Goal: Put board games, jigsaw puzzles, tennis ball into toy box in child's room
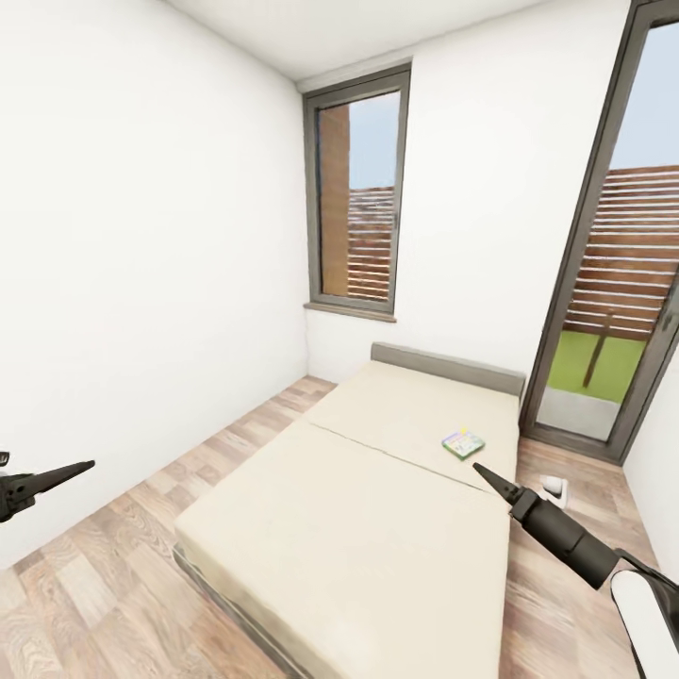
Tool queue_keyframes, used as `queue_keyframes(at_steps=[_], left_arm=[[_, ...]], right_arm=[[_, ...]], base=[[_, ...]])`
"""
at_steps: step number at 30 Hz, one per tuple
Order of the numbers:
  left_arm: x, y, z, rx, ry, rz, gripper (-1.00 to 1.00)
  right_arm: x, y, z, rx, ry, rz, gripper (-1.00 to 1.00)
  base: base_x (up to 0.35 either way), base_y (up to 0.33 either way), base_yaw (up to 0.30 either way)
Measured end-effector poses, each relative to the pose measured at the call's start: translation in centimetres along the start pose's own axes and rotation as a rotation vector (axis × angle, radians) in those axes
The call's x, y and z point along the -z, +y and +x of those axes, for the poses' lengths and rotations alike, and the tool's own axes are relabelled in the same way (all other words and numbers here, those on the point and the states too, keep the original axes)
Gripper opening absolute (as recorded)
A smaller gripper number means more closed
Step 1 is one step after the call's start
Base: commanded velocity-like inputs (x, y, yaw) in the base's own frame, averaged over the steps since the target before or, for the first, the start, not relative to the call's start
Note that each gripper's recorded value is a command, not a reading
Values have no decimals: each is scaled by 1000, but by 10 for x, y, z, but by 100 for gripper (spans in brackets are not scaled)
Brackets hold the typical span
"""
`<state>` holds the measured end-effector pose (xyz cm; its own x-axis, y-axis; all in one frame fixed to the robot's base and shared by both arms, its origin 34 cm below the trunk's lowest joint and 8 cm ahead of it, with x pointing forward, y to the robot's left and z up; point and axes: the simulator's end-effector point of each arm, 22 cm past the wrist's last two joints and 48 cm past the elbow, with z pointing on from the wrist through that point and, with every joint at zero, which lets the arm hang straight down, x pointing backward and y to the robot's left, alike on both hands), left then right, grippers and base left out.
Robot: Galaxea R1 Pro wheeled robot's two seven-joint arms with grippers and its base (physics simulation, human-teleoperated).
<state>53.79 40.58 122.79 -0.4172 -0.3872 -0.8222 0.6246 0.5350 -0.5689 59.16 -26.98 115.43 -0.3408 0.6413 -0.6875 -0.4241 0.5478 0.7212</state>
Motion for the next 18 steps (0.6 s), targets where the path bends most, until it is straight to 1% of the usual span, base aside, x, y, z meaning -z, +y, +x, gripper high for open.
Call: queue_keyframes(at_steps=[5, 12, 18], left_arm=[[0, 0, 0, 0, 0, 0, 100], [0, 1, 0, 2, 1, -1, 100], [0, 2, 1, 3, 1, -2, 100]], right_arm=[[0, 0, 0, 0, 1, 1, 100], [-1, -1, 1, -1, 3, 3, 100], [-1, -2, 2, -2, 4, 5, 100]], base=[[-68, -13, 293], [-163, -126, 293], [-51, -45, 293]])
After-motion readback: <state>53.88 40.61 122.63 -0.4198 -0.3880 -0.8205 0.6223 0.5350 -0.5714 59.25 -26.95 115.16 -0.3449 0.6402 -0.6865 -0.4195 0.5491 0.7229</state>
